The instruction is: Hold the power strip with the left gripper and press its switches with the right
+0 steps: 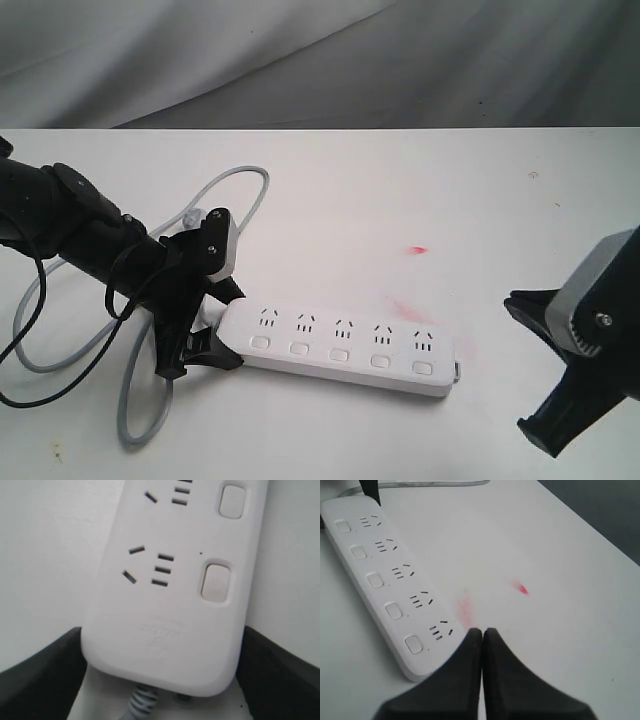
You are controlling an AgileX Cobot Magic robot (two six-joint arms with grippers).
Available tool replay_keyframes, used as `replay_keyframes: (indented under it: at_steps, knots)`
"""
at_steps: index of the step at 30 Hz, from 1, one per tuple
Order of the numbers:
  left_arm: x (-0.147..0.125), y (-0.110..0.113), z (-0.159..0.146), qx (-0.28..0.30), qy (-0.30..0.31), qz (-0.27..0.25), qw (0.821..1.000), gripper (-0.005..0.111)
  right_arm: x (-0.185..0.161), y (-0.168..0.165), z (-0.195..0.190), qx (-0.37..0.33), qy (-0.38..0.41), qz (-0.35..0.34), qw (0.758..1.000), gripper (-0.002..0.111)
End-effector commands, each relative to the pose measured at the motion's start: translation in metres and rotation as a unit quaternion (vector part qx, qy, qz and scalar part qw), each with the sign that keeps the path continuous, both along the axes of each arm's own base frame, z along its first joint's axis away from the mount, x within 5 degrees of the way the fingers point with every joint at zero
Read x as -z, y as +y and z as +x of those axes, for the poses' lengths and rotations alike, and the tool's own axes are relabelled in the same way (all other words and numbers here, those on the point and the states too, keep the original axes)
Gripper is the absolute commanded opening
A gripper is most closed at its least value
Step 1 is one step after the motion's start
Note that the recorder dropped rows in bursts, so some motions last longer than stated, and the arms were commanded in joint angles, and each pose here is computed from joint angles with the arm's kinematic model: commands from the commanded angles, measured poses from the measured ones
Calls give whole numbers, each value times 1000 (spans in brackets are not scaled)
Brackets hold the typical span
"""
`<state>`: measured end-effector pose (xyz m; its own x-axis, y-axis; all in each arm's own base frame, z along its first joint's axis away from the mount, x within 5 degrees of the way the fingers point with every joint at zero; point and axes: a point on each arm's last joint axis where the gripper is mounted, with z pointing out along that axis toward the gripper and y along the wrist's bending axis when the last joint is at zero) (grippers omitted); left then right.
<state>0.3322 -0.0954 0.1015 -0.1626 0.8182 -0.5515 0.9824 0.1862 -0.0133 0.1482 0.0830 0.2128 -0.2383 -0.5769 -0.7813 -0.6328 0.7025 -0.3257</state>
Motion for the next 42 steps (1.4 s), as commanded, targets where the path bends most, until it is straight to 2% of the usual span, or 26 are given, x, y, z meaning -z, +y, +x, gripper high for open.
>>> replay_keyframes:
  at_steps: [1, 13, 20, 26, 34, 42]
  knots:
    - [0, -1, -1, 8, 1, 2, 1000, 66, -5, -8, -3, 26, -21, 4, 999, 0]
    - [0, -1, -1, 8, 1, 2, 1000, 66, -8, -9, -4, 30, -30, 7, 999, 0]
    - [0, -1, -1, 8, 1, 2, 1000, 66, -23, -22, -22, 43, -93, 37, 994, 0]
    - [0, -1, -1, 8, 1, 2, 1000, 66, -18, -48, -52, 88, -167, 65, 980, 0]
    - [0, -1, -1, 8, 1, 2, 1000, 66, -11, -67, -79, 142, -244, 99, 954, 0]
    - [0, -1, -1, 8, 1, 2, 1000, 66, -8, -74, -83, 185, -257, 115, 941, 0]
